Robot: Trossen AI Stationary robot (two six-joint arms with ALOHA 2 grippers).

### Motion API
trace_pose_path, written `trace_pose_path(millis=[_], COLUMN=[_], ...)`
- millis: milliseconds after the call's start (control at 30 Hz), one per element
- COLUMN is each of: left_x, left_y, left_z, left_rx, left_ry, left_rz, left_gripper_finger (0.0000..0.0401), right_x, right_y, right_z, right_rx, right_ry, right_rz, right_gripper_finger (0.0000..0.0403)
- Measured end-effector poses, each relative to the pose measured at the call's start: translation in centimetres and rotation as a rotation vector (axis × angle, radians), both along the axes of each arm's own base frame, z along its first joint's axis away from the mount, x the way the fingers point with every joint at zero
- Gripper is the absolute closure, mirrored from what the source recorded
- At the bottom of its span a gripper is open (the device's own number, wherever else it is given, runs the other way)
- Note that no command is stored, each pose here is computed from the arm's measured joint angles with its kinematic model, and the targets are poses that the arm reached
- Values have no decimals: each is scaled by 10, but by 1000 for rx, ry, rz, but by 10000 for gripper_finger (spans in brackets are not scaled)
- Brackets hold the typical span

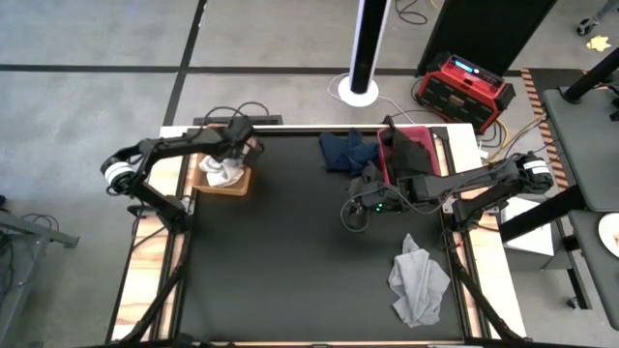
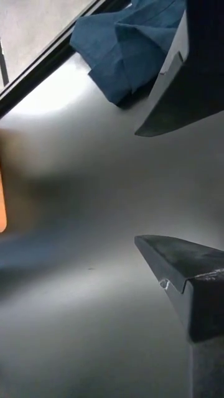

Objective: Sort towels by color in basket
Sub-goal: Put the left gray towel into the orange bin, then put the blue towel into the red bin

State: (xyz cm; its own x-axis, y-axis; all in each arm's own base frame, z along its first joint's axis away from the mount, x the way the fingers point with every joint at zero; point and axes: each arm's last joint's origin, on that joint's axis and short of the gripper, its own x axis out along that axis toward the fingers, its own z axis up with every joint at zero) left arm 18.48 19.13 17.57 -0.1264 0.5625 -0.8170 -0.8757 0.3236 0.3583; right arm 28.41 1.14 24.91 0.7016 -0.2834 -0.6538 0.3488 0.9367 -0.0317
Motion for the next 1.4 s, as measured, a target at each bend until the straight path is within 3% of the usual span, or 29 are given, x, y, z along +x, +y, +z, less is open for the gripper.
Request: trace_pose_path(millis=[167,333,567,833,967,1233,1400], left_x=[-6,-7,2,0,2,9,25], left_y=[-6,-7,1,0,-4,-39,-85], left_z=[-18,-19,3,25,34,57,74], left_rx=[-6,-2,17,-59,-49,79,151], left_ry=[-43,-60,-46,68,91,79,-49], left_rz=[25,28,-8,-6,-1,-3,-134], left_gripper_finger=[401,401,401,401,401,401,401], right_x=[0,0,0,0,0,-4,-9], right_y=[0,0,0,0,0,9,20], right_z=[0,0,0,0,0,0,-1], right_rx=[-3,-4,-5,-1,-1,27,18], right_ry=[7,4,4,2,3,10,41], right_rz=[2,4,4,1,0,-8,7], right_gripper_finger=[140,148,144,136,143,170,193])
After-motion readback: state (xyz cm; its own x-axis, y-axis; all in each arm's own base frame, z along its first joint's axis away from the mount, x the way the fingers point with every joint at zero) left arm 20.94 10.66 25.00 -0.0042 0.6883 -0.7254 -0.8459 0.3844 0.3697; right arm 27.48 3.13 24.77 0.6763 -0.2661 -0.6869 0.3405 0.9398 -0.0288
